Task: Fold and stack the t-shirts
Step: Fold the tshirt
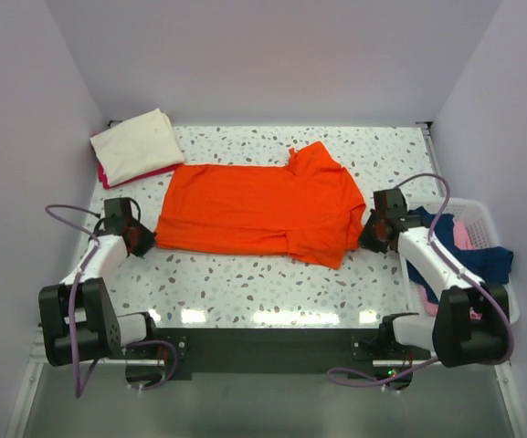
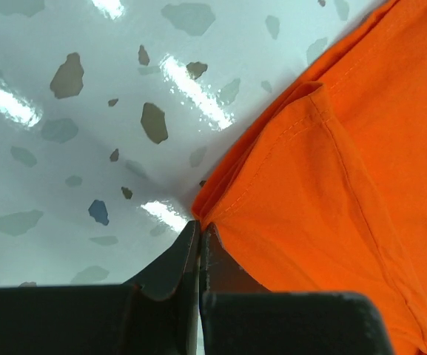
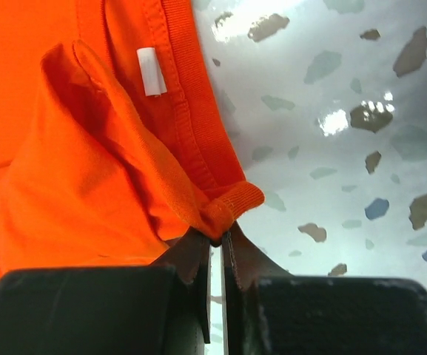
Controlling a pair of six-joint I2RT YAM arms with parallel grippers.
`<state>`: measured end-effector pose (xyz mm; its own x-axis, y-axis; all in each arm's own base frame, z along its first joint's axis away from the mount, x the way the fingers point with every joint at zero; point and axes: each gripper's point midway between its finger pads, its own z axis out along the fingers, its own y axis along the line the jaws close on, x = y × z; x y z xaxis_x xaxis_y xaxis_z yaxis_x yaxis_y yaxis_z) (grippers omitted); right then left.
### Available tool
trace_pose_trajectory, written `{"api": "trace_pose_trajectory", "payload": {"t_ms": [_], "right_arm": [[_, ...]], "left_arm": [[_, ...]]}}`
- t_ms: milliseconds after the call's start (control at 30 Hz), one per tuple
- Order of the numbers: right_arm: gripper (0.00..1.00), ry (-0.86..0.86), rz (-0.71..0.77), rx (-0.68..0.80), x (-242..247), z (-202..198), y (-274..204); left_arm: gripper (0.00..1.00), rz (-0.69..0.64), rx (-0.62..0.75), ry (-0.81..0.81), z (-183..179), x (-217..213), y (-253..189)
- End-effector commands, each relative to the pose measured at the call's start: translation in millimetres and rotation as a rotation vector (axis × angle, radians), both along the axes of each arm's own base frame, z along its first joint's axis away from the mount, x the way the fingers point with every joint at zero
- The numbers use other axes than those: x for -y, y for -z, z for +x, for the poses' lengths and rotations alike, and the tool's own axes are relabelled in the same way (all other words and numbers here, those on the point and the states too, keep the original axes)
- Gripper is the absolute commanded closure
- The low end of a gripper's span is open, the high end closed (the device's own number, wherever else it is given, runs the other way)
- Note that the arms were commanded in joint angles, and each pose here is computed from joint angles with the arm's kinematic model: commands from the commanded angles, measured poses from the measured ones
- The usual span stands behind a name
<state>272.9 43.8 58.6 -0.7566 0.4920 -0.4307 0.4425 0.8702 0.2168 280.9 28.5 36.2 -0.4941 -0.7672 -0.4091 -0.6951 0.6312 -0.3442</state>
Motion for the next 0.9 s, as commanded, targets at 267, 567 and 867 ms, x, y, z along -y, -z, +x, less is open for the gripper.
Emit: {"api": "trace_pose_trajectory", "payload": {"t_ms": [267,567,867], "right_arm": [[1.00,0.016,0.018,-0.024,3.4,-49.4,-10.0],[0.54,-0.022,0.025,-0.005,2.0,-59.3,-13.4],[0.44,-0.143,0.037,-0.001,-33.7,-74.0,-7.7]], "left_arm": [[1.00,-0.005,-0.008,-0.022,-28.5,0.5,-3.4],[0.52,-0.032,0.063,0.055,-25.8,11.9,-12.9],[0.46,-0.087,0.302,0.286,11.7,40.6,-70.6]]}}
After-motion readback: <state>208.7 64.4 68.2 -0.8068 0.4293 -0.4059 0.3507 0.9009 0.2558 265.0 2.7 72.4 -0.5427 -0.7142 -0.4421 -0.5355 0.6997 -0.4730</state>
